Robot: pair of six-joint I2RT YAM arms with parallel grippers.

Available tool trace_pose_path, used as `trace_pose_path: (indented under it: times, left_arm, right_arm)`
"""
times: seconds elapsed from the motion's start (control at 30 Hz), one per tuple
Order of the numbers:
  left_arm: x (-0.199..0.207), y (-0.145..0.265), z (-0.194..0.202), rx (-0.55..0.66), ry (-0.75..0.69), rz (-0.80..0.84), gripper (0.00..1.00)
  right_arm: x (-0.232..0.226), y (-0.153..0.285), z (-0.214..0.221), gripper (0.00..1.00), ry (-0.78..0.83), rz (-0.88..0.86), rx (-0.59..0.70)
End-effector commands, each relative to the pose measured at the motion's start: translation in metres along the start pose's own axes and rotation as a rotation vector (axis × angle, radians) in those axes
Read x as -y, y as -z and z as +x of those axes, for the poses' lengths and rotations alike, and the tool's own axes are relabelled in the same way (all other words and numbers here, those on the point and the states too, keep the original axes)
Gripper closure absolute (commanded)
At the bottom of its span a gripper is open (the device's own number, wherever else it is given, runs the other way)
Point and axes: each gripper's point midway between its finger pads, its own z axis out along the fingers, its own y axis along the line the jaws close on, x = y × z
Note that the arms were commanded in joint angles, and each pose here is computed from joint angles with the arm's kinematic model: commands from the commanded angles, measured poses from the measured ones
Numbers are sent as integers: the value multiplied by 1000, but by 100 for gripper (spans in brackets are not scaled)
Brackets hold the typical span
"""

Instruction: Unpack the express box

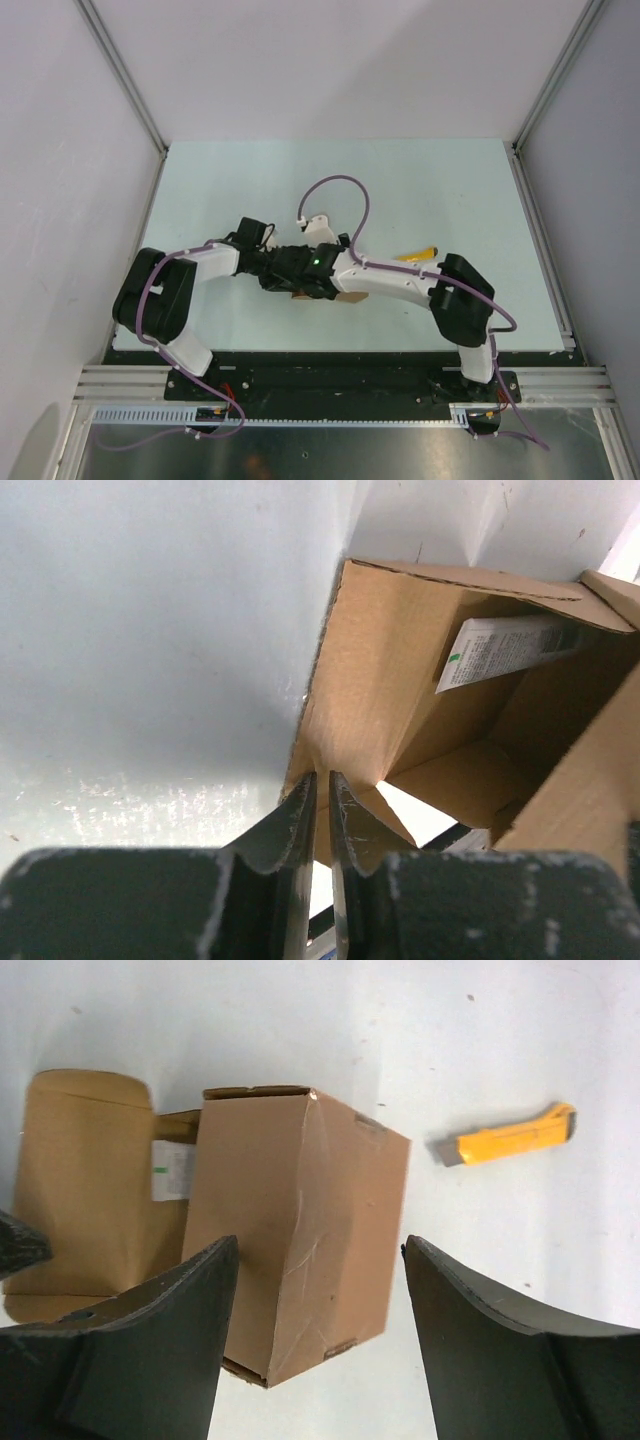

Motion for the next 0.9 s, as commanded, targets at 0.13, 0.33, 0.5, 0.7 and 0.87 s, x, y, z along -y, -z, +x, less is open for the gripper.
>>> trace_pose_path:
  times: [0.13,0.33,0.5,0.7,0.87]
  left_arm:
    - [-27,-7,14,-37,40,-91,84]
    - [-25,-5,10,-24,35,-87,84]
    - [-24,-4,10,-20,33,-85,84]
    - [-22,-3,9,-17,28,-78,84]
    - [-22,-3,9,-13,29,-81,84]
  right_arm:
    - [60,18,-18,29,-141,89,51]
    - [85,24,-14,29,-208,108,43]
    - [96,22,-12,28,-230,116,33]
    - [78,26,-20,29,-191,35,50]
    - [28,37,-38,27,-136,-138,115]
